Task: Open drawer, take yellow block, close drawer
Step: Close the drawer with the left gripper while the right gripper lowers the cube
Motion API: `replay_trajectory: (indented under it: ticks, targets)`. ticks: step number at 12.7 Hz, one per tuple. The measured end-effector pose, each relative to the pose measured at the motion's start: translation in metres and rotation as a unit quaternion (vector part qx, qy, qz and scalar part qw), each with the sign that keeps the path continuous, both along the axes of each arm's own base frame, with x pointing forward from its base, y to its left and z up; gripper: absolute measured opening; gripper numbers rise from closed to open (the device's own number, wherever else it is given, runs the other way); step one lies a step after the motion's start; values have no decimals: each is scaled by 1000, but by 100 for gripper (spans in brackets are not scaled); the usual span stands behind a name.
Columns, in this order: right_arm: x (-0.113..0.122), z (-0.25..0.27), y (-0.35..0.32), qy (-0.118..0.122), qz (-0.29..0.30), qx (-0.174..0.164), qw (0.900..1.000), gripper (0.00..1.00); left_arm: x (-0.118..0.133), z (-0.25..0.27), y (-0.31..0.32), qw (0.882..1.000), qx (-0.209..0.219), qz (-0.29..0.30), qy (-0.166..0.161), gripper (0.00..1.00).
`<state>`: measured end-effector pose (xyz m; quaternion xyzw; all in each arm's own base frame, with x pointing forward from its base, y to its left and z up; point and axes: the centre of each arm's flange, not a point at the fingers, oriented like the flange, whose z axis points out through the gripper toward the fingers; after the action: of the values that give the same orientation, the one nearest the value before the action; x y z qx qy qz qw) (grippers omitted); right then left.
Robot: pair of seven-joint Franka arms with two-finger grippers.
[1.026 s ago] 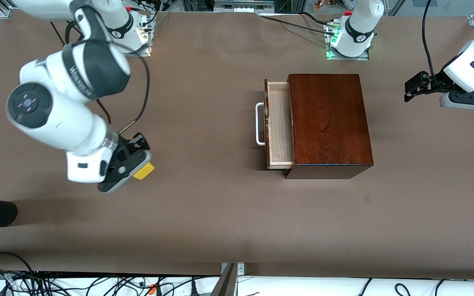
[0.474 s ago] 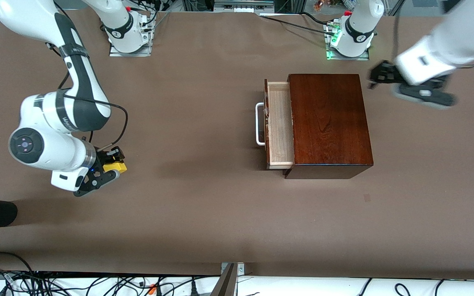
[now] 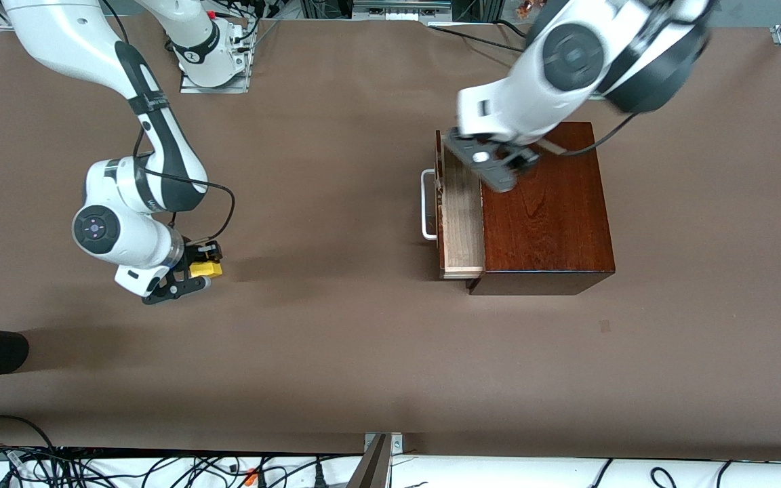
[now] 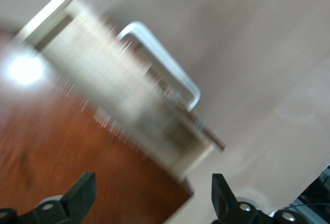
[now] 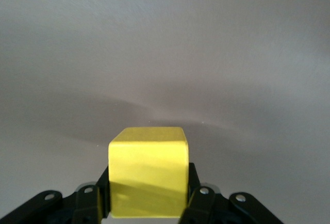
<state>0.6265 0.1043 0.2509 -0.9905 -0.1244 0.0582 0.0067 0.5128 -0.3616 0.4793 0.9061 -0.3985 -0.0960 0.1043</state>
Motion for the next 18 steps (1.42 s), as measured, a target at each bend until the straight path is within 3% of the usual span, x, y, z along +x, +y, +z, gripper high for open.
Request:
replay_trajectory:
  ticks: [1, 2, 4, 6, 9, 11, 14, 16, 18]
  targets:
    - [-5, -8, -1, 0, -18, -2, 1000, 55, 6, -16, -17, 999, -28, -43, -10, 96]
    - [-9, -14, -1, -1, -29, -3, 1000, 55, 9, -35, -33, 994, -53, -96, -19, 85]
    - [-13, -22, -2, -9, -38, -3, 999, 55, 8, -72, -69, 969, -88, -221, -60, 59]
    - [-12, -29, -2, -26, -41, 0, 999, 55, 1, -98, -97, 947, -78, -296, -96, 36]
    - [-10, -49, -3, -39, -42, 3, 998, 55, 0, -129, -109, 923, -38, -364, -122, 3]
    - [-10, -53, -3, -40, -44, 3, 998, 55, 1, -149, -109, 914, -21, -387, -120, 3]
    - [-9, -53, -4, -42, -44, 3, 998, 59, 4, -168, -104, 912, -16, -396, -107, 3]
    - [-5, -46, -10, -53, -45, 2, 998, 77, 6, -173, -100, 909, -13, -407, -94, 3]
    - [5, -20, -18, -78, -25, 4, 997, 99, 11, -173, -89, 905, -5, -418, -74, 3]
